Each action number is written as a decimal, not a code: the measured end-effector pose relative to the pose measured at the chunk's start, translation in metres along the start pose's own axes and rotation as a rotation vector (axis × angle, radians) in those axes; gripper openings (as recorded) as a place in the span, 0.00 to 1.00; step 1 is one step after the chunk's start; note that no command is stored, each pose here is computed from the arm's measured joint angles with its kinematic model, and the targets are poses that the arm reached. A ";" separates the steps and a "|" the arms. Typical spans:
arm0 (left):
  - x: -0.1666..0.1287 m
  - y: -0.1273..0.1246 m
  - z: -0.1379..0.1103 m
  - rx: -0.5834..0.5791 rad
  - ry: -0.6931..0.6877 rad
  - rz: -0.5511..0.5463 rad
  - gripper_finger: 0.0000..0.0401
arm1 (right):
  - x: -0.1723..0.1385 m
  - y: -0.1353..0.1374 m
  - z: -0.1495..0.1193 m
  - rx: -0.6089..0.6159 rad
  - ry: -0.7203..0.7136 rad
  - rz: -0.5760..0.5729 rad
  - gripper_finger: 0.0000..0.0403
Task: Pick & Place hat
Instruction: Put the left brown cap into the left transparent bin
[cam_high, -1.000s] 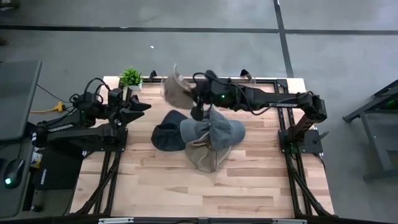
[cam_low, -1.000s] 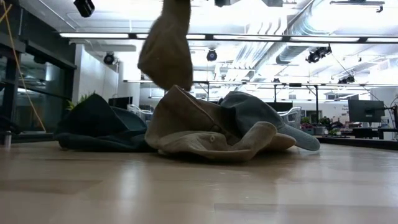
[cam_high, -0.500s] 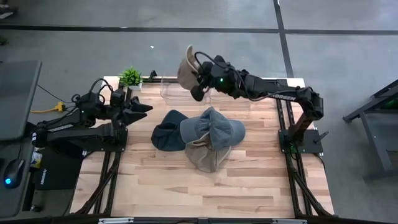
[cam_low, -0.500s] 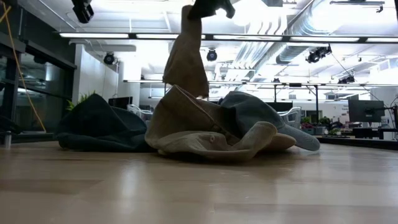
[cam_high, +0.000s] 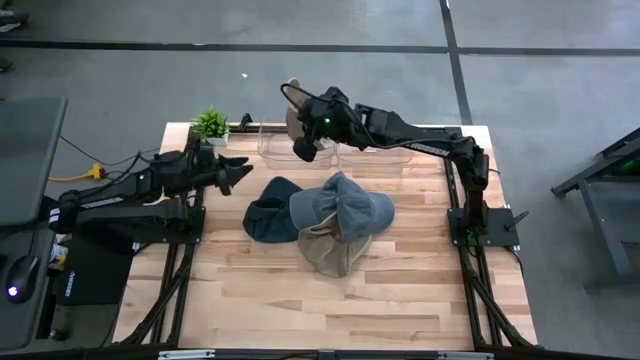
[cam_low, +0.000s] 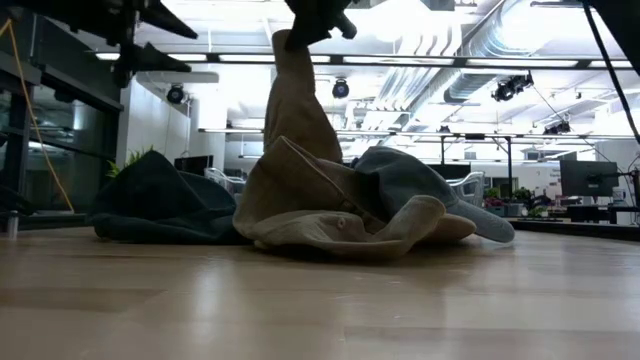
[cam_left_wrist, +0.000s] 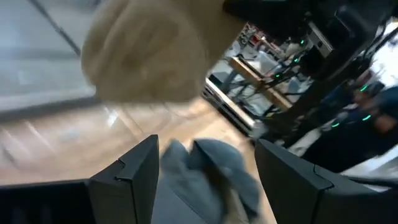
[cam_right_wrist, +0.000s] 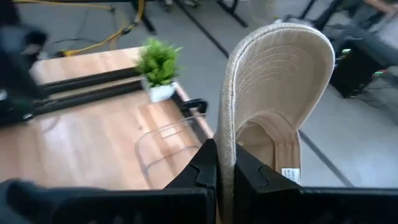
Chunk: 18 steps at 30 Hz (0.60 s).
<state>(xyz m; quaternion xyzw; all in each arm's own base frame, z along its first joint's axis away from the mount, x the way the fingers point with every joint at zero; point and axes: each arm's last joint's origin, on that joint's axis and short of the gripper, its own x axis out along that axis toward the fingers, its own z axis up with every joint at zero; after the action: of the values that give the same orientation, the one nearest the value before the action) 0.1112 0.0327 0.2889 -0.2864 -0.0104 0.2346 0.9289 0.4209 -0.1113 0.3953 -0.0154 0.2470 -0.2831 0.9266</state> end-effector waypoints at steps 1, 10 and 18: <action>0.003 -0.001 0.000 0.056 -0.009 0.007 0.56 | 0.000 0.000 0.000 0.000 0.002 0.015 0.01; 0.033 -0.010 0.008 0.326 -0.069 0.132 0.56 | 0.000 0.001 -0.002 -0.015 0.020 0.026 0.01; 0.059 -0.029 0.044 0.385 -0.072 0.198 0.56 | 0.000 0.000 -0.003 -0.078 0.031 0.014 0.01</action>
<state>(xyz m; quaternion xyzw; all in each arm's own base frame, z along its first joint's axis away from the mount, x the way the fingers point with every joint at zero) 0.1697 0.0604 0.3344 -0.0947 0.0295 0.3323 0.9379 0.4194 -0.1106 0.3927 -0.0456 0.2724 -0.2668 0.9233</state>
